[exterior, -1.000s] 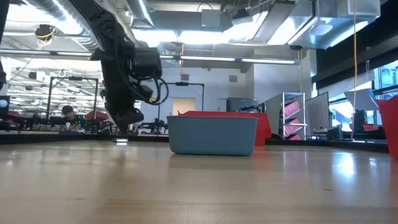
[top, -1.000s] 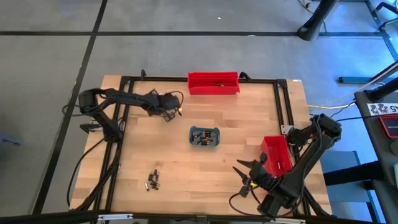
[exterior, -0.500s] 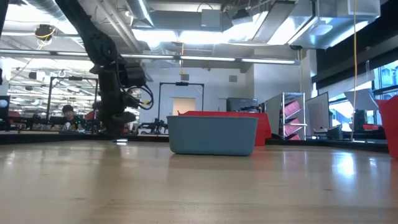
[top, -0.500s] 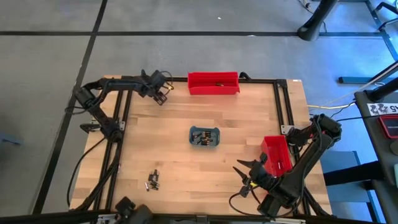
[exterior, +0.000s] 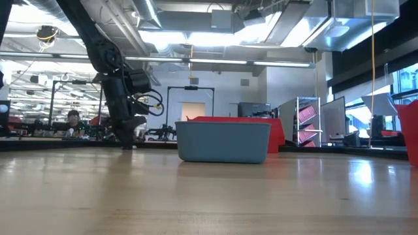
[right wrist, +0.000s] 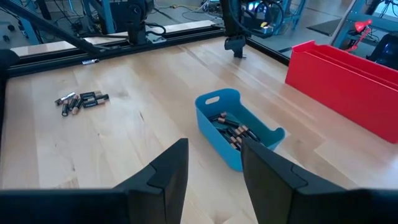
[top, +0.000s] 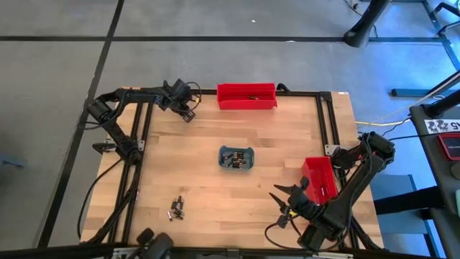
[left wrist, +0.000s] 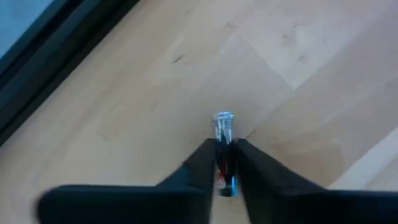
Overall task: Sort batteries
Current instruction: Put the silver battery into the bottom red bin
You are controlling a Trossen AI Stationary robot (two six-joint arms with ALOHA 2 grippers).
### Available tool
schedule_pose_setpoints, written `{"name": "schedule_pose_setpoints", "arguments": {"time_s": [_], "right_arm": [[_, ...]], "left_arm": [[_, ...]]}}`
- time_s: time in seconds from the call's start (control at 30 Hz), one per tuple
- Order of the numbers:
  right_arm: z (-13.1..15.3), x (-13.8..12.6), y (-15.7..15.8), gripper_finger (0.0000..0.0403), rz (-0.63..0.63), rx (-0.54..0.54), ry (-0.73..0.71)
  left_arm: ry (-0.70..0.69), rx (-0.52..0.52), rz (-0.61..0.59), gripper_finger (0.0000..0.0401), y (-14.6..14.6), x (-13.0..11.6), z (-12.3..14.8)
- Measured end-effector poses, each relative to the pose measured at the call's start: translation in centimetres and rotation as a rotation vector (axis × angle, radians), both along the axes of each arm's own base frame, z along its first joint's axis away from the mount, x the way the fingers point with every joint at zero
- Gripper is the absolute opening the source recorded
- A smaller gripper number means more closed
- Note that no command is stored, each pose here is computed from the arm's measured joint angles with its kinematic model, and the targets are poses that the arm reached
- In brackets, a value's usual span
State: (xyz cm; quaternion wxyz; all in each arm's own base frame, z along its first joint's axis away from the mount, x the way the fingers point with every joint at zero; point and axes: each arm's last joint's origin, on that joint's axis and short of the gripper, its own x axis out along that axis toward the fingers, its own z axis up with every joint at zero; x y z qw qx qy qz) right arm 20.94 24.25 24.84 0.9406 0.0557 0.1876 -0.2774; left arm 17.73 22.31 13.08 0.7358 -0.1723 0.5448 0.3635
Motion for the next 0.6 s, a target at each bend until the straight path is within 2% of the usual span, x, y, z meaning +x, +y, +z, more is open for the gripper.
{"name": "schedule_pose_setpoints", "arguments": {"time_s": [0.07,0.3,0.5,0.6], "right_arm": [[0.0,0.0,0.0,0.0150,0.000,0.000,0.000],[0.0,0.6,-0.6,0.0150,-0.018,-0.011,0.013],[-0.2,2.6,-2.4,0.0150,-0.079,0.024,0.092],[-0.4,3.6,-3.0,0.0150,-0.103,-0.004,0.085]], "left_arm": [[0.012,-0.011,0.005,0.0018,-0.2,0.1,0.0],[0.001,0.004,-0.045,0.0010,-3.1,2.1,1.0],[-0.106,0.132,-0.138,0.0008,-7.3,4.6,4.8],[-0.210,0.183,-0.218,0.0007,-10.5,5.6,7.1]]}}
